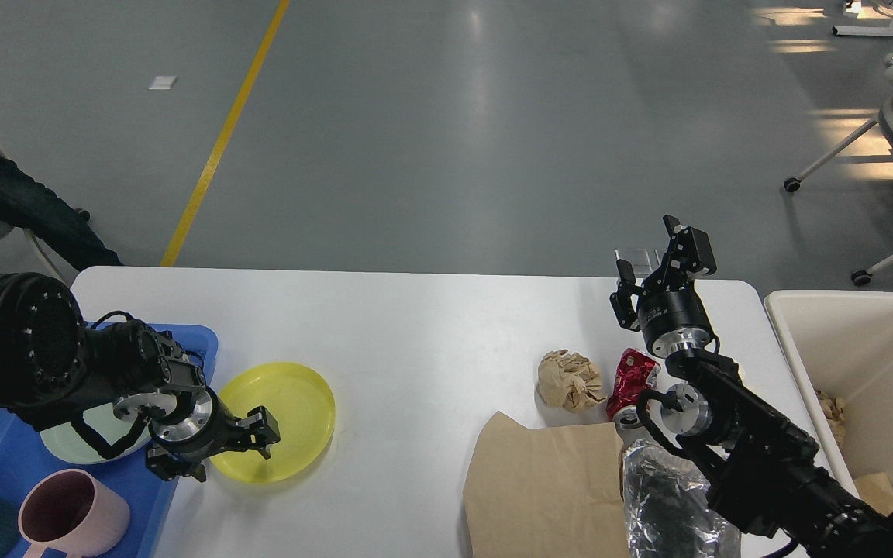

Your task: Tidy desktop

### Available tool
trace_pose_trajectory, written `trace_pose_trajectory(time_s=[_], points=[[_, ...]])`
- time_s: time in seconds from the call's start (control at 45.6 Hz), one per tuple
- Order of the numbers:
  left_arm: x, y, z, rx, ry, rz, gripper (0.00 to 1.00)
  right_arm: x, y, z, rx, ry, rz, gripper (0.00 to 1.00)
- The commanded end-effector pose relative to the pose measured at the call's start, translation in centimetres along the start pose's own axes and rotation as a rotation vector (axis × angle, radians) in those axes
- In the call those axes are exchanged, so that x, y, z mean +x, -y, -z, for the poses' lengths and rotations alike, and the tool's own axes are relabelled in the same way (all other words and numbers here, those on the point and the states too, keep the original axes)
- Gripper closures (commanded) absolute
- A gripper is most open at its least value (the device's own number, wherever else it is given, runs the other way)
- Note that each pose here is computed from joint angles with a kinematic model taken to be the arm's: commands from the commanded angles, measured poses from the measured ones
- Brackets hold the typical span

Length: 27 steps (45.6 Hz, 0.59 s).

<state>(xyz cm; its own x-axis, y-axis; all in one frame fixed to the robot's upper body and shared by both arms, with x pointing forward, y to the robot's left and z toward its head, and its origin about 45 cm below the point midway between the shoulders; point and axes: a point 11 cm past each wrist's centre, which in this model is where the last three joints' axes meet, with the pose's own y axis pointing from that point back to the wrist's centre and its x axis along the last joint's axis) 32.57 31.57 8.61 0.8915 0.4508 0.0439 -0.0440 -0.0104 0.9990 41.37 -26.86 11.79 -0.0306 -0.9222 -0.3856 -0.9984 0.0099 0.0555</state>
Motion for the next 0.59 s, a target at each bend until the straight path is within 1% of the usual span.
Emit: trace_pose_trajectory(time_s=[0.0,0.088,0.175,0.285,0.439,0.57], points=[[-0.2,1.1,0.6,0.004,-0.008,-0.002,0.12,0.0,0.0,0.0,-0.001,-0.001,0.001,0.00],[-0.3,1.4,0.7,0.002,-0.011,0.000,0.17,0.0,0.0,0.0,0.000,0.000,0.000,0.00],[-0.5,1.5,0.6,-0.004,-0.014,0.009,0.30,0.0,0.0,0.0,0.000,0.000,0.000,0.00],[-0.7,1.7,0.3,-0.012,-0.016,0.020,0.43,0.0,0.0,0.0,0.000,-0.001,-0.001,0.00],[-1.0,1.6,0.5,0.008,-0.013,0.045,0.65,0.0,0.0,0.0,0.000,0.001,-0.001,0.00],[-1.5,1.5,1.0,0.053,-0.004,0.096,0.89,0.0,0.0,0.0,0.000,-0.001,-0.001,0.00]])
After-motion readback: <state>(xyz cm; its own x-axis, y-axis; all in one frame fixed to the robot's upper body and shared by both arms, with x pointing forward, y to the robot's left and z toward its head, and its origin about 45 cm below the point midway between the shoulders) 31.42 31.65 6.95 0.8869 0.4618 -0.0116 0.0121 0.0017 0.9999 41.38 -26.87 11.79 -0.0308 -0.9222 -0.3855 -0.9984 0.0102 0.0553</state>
